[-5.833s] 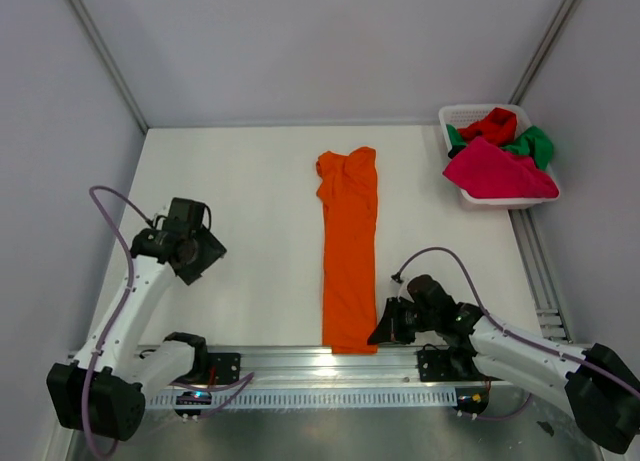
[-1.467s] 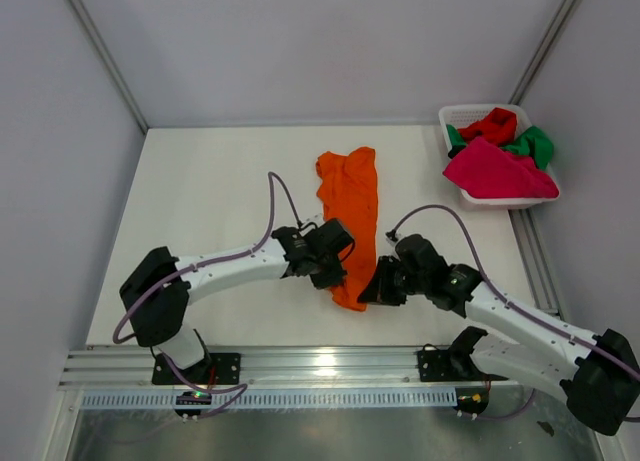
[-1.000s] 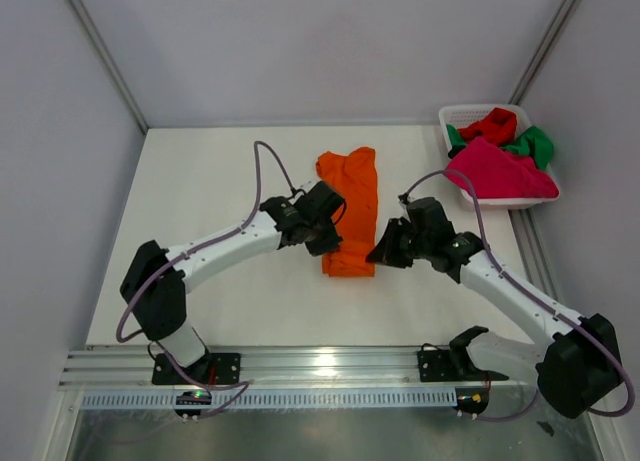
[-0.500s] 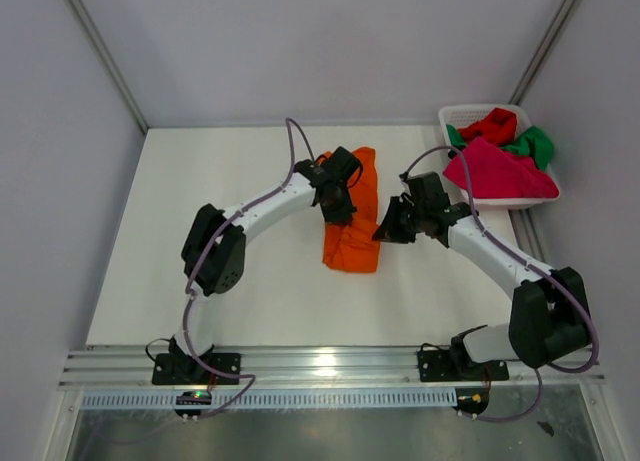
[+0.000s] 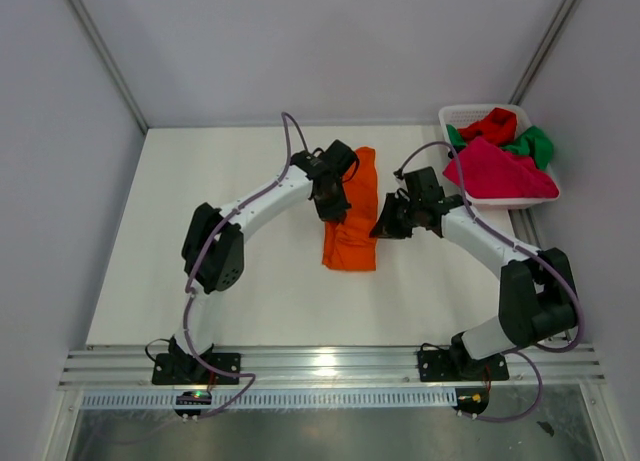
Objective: Fold and stack the t-shirts
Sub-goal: Fold the folded rectangular tshirt in 1/3 of the way
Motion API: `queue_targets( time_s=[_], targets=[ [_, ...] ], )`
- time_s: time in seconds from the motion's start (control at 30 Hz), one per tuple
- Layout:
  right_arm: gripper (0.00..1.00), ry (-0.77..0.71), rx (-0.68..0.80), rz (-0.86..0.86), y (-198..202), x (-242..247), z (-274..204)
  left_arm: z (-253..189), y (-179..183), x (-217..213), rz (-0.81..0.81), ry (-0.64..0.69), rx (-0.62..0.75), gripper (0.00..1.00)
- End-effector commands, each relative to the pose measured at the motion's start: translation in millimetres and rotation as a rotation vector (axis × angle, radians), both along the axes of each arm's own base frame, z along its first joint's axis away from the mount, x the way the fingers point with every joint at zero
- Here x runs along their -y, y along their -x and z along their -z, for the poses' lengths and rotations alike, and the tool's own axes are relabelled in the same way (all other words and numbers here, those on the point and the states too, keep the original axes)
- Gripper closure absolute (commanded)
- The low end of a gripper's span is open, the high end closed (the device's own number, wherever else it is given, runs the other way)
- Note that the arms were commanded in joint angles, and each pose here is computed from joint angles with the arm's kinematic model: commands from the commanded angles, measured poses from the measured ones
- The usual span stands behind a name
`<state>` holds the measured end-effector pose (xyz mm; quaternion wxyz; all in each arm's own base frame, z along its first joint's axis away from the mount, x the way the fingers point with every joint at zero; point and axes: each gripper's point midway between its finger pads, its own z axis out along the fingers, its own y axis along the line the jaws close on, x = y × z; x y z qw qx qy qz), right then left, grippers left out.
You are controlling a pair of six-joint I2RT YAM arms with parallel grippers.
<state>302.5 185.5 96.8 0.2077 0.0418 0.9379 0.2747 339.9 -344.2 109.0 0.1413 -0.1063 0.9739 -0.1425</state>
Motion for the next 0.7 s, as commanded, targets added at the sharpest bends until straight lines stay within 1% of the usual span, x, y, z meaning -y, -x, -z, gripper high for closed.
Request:
queue_targets(
  time_s=[0.0, 0.13, 0.23, 0.3, 0.37, 0.4, 0.47, 0.53, 0.57, 0.67],
  targets=[
    [0.97, 0.012, 0.058, -0.008, -3.4, 4.6, -13.9, -30.2, -10.5, -24.1, -0.029, -0.055, 0.08, 1.0],
    [0.97, 0.016, 0.043, -0.016, -8.1, 2.9, -10.4, -29.2, -13.8, -24.6, -0.022, -0.072, 0.069, 1.0],
    [0.97, 0.018, 0.02, -0.015, -4.4, 2.8, -9.0, -26.3, -8.1, -28.5, -0.024, -0.097, 0.033, 1.0],
    [0.97, 0.008, 0.006, -0.014, 4.3, 4.2, -8.4, -22.8, 0.7, -34.4, -0.029, -0.115, -0.001, 1.0],
    [0.97, -0.018, 0.019, -0.013, 11.5, 3.2, -15.3, -27.5, 7.8, -36.9, -0.043, -0.102, -0.015, 1.0],
    [0.97, -0.017, 0.002, -0.011, 18.7, 4.6, -10.5, -23.2, 14.4, -40.4, -0.046, -0.11, -0.038, 1.0],
    [0.97, -0.029, -0.002, -0.003, 26.7, 6.2, -12.4, -32.7, 20.4, -42.6, -0.059, -0.087, -0.037, 1.0],
    [0.97, -0.041, 0.006, 0.001, 37.1, 8.6, -17.0, -31.7, 29.5, -46.2, -0.064, -0.085, -0.058, 1.0],
    [0.97, -0.04, -0.005, 0.006, 43.3, 10.2, -16.9, -40.0, 33.5, -46.6, -0.068, -0.068, -0.051, 1.0],
    [0.97, -0.05, 0.002, 0.021, 58.4, 15.0, -24.8, -44.8, 46.3, -50.1, -0.069, -0.072, -0.063, 1.0]
  ],
)
